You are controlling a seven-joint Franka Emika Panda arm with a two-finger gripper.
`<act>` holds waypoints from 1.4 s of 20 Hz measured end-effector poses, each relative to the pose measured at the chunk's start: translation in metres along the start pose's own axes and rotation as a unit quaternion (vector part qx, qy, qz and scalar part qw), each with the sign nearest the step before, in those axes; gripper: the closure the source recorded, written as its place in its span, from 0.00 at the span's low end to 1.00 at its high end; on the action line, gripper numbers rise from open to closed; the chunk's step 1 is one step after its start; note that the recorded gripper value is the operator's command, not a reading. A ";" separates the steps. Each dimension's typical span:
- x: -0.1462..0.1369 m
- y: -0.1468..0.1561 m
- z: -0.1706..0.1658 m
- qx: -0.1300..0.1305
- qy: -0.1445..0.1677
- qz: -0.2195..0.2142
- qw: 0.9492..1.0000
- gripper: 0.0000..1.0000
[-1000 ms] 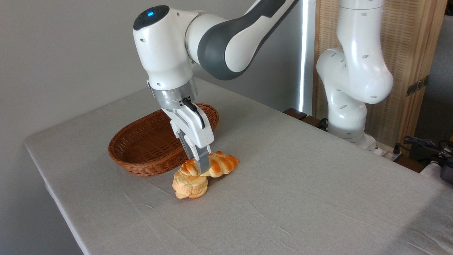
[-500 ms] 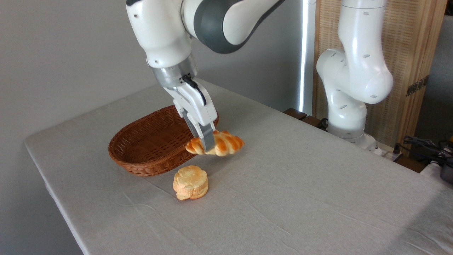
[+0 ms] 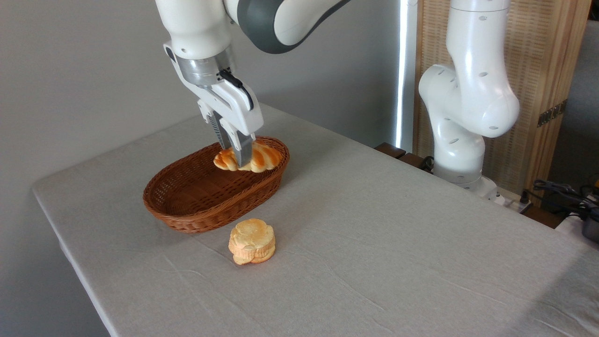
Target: Put bread into the basket
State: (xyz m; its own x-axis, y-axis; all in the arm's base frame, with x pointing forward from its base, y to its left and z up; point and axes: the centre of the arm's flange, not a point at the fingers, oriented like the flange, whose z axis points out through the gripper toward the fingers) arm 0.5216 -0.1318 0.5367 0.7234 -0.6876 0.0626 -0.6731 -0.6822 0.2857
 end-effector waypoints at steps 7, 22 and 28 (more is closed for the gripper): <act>0.038 0.017 0.034 0.007 0.001 -0.018 1.000 0.00; 0.042 0.015 0.034 0.016 0.008 -0.016 1.000 0.00; 0.027 -0.008 0.008 0.038 0.022 -0.034 0.998 0.00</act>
State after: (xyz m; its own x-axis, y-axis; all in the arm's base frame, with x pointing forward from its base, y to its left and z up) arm 0.5456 -0.1469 0.5283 0.7731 -0.6282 0.0881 -0.6303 -0.7451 0.2183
